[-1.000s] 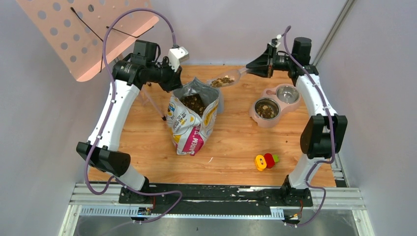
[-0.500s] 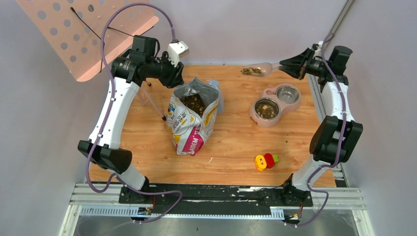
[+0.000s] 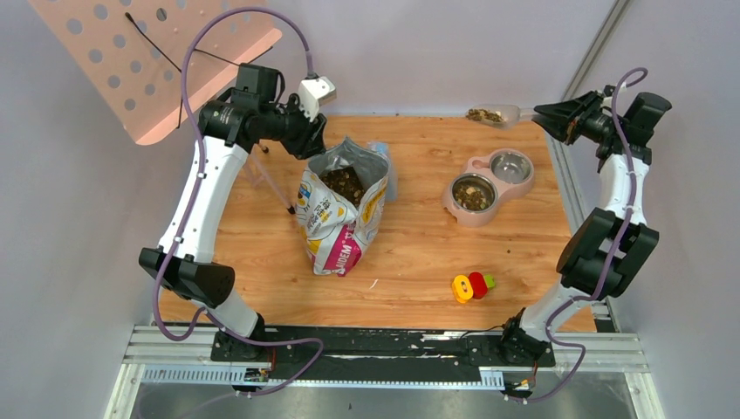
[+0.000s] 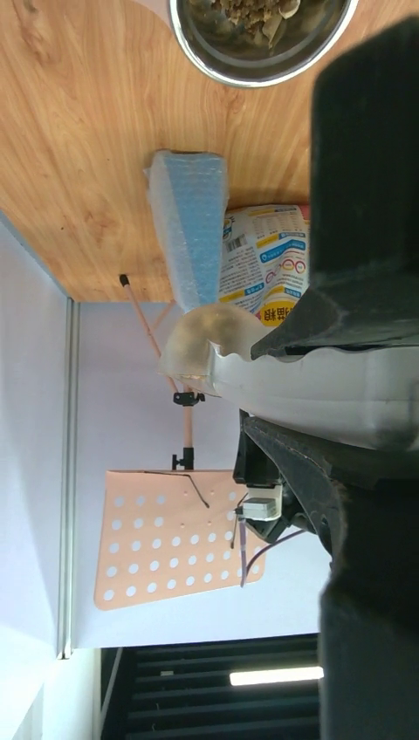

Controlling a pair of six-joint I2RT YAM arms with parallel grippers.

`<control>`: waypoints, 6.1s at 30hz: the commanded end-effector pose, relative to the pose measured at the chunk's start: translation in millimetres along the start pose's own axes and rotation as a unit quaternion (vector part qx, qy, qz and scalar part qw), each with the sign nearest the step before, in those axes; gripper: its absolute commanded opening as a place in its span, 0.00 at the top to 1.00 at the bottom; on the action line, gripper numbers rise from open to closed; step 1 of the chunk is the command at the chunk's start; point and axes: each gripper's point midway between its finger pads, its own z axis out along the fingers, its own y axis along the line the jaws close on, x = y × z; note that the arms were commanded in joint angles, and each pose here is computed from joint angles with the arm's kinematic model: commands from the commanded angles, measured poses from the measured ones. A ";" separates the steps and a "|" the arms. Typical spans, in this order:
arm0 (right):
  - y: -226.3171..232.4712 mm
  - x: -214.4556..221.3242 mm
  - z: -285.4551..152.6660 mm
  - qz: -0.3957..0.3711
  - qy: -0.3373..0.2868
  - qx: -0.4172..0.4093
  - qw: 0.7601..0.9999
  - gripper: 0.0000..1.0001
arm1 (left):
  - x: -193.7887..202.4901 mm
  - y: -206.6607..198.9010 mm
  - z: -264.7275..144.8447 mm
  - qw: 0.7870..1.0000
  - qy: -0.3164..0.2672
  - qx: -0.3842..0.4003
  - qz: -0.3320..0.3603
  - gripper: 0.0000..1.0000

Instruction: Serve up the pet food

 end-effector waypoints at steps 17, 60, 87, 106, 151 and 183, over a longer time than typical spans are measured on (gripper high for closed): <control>-16.7 -35.3 -68.9 -0.036 -0.160 0.025 0.986 1.00 | -18.1 -7.1 -15.8 0.999 -0.024 0.005 0.021 0.53; -183.0 -80.3 -129.6 -0.037 -0.323 0.217 0.921 1.00 | -10.1 -16.0 -24.4 1.000 -0.014 0.003 0.020 0.52; -199.0 -97.9 -73.1 -0.215 -0.268 0.386 0.856 1.00 | 0.1 -20.6 -30.6 1.000 -0.005 -0.004 0.025 0.51; -101.4 -48.0 -13.3 -0.551 -0.140 0.389 0.725 1.00 | -0.8 -31.6 -26.5 0.999 -0.027 0.022 0.020 0.50; 100.0 308.1 139.9 -0.670 0.227 -0.086 0.702 1.00 | 5.3 -4.9 10.9 0.996 0.000 -0.012 -0.085 0.89; -32.2 354.6 220.4 -0.728 0.364 -0.014 0.580 1.00 | -3.8 -27.3 7.1 0.993 -0.028 0.035 -0.105 1.00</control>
